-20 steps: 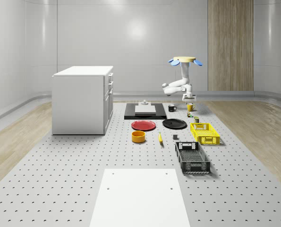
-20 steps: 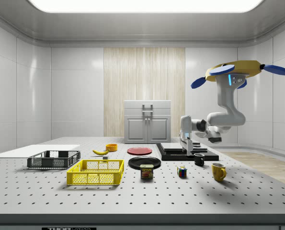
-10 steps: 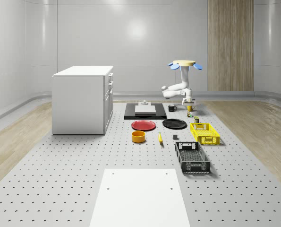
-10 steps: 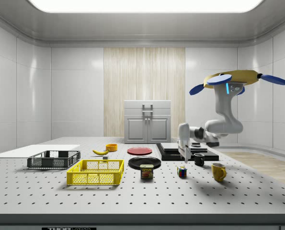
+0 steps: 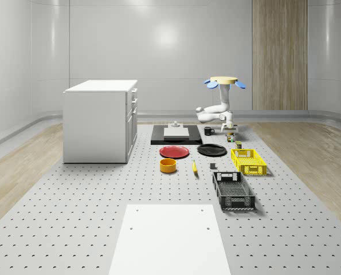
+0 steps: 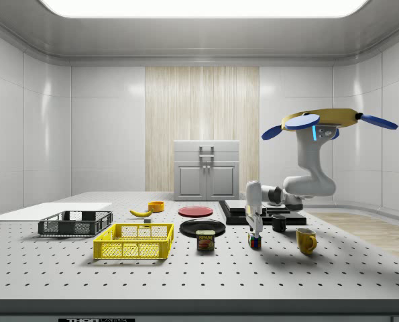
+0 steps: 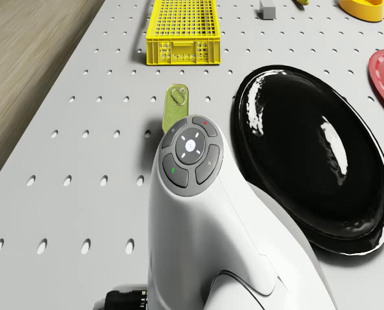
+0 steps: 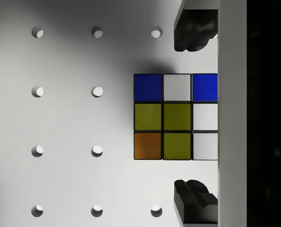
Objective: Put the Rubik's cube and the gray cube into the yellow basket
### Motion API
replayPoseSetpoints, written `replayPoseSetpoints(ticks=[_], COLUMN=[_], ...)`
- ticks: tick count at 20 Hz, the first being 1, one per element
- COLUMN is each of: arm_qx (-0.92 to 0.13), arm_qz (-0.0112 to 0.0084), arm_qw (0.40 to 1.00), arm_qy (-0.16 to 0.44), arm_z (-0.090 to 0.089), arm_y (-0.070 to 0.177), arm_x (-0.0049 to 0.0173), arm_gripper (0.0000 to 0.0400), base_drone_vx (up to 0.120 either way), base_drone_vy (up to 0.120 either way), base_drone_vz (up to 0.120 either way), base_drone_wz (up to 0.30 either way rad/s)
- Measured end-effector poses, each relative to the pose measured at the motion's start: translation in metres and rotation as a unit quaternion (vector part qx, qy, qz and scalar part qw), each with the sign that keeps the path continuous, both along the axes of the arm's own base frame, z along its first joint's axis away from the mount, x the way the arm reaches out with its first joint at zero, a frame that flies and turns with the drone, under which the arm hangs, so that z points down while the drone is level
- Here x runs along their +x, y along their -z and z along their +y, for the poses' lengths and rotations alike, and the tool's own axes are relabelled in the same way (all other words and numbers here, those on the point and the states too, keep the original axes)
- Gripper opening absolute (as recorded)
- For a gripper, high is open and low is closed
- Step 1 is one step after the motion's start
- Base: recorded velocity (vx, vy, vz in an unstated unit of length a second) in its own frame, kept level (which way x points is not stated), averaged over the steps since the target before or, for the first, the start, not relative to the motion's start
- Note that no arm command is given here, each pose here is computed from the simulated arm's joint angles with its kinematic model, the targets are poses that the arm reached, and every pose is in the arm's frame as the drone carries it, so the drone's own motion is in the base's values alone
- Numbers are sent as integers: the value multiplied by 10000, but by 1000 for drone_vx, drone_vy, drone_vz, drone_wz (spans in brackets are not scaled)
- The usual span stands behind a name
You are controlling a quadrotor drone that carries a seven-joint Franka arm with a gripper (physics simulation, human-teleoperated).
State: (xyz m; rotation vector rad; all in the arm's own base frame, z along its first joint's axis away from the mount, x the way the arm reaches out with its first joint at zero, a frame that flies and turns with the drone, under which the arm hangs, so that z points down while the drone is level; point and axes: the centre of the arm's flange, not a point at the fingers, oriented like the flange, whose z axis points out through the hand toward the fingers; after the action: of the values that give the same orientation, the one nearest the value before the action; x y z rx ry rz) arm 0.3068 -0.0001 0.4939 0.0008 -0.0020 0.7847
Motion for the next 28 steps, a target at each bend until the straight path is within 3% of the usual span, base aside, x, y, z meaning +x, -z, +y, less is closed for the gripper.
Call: replayPoseSetpoints(ticks=[8, 15, 20, 28], arm_qx=[0, 0, 0, 0], arm_qz=[-1, -1, -1, -1], arm_qw=[10000, 10000, 10000, 10000], arm_qy=[-1, -2, -2, -3], arm_z=[0, 1, 1, 1], arm_y=[-261, -346, -362, -367], arm_x=[0, 0, 0, 0], arm_gripper=[400, 400, 348, 328], base_drone_vx=[0, 0, 0, 0], base_drone_vy=[0, 0, 0, 0], base_drone_vz=[0, 0, 0, 0], base_drone_wz=[0, 0, 0, 0])
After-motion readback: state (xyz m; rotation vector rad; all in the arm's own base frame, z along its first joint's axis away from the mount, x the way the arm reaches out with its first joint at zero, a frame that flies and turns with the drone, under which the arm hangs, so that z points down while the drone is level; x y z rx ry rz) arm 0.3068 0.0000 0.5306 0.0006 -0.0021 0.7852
